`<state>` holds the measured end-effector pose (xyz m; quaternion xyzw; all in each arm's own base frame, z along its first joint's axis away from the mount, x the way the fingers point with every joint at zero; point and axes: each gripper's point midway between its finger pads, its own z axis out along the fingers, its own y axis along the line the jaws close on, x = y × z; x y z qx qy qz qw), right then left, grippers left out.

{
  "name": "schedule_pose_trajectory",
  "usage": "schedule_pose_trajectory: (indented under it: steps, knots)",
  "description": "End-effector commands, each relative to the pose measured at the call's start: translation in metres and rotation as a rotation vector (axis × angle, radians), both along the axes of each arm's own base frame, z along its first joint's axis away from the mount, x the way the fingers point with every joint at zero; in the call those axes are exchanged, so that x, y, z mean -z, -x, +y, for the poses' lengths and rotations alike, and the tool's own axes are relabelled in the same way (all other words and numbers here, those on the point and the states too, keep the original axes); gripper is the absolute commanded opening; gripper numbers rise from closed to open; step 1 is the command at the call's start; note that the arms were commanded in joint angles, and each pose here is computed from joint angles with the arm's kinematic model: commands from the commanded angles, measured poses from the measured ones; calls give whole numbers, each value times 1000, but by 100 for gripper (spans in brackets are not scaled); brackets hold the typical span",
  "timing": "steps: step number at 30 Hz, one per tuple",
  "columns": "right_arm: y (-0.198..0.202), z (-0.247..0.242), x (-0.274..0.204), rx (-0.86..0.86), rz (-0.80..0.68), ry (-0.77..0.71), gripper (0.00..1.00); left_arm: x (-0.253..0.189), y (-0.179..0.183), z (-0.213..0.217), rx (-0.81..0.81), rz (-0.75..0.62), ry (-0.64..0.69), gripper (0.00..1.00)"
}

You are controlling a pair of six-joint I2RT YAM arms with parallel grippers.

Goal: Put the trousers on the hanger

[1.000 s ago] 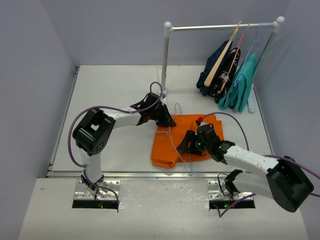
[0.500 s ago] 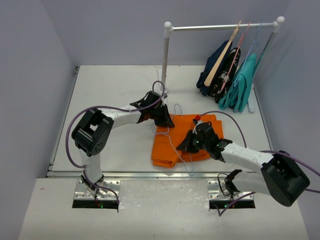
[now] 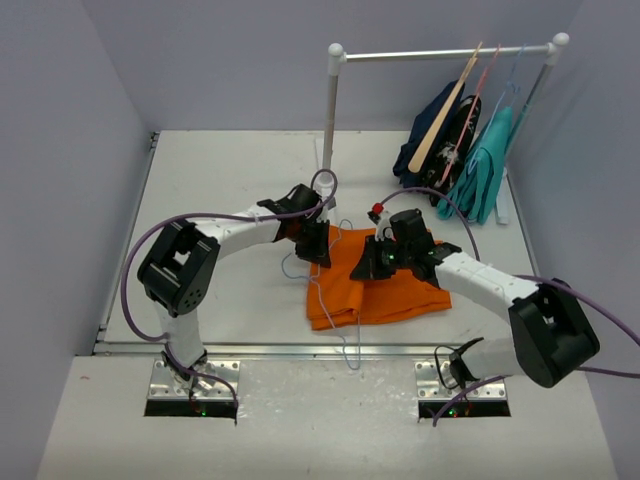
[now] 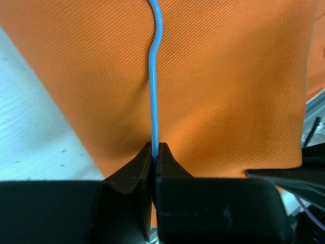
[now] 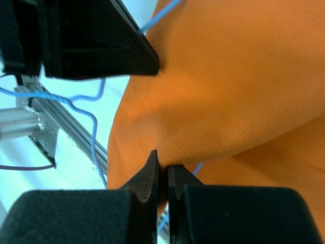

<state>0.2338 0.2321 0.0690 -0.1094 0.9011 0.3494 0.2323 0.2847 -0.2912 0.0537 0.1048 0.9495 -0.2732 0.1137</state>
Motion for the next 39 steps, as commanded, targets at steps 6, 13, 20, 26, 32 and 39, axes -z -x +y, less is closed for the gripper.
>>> schedule_pose_trajectory:
  steps: [6, 13, 20, 26, 32, 39]
  knots:
    - [-1, -38, -51, 30, -177, 66, 0, -8, -25, 72, -84, -151, -354, 0]
    - [-4, -76, -88, 135, -226, 59, 0, -7, -31, 126, -126, -150, -659, 0]
    - [-19, -67, -144, 116, -293, 18, 0, -19, -27, 167, -149, -198, -854, 0]
    - [-12, 12, -167, -91, -328, -1, 0, -21, -10, 153, -51, -191, -763, 0]
    - [-21, 63, -138, -130, -275, -28, 0, -11, 15, 116, 96, -198, -659, 0]
    - [-28, 84, -136, -153, -263, -103, 0, 19, 41, 91, 178, -129, -574, 0]
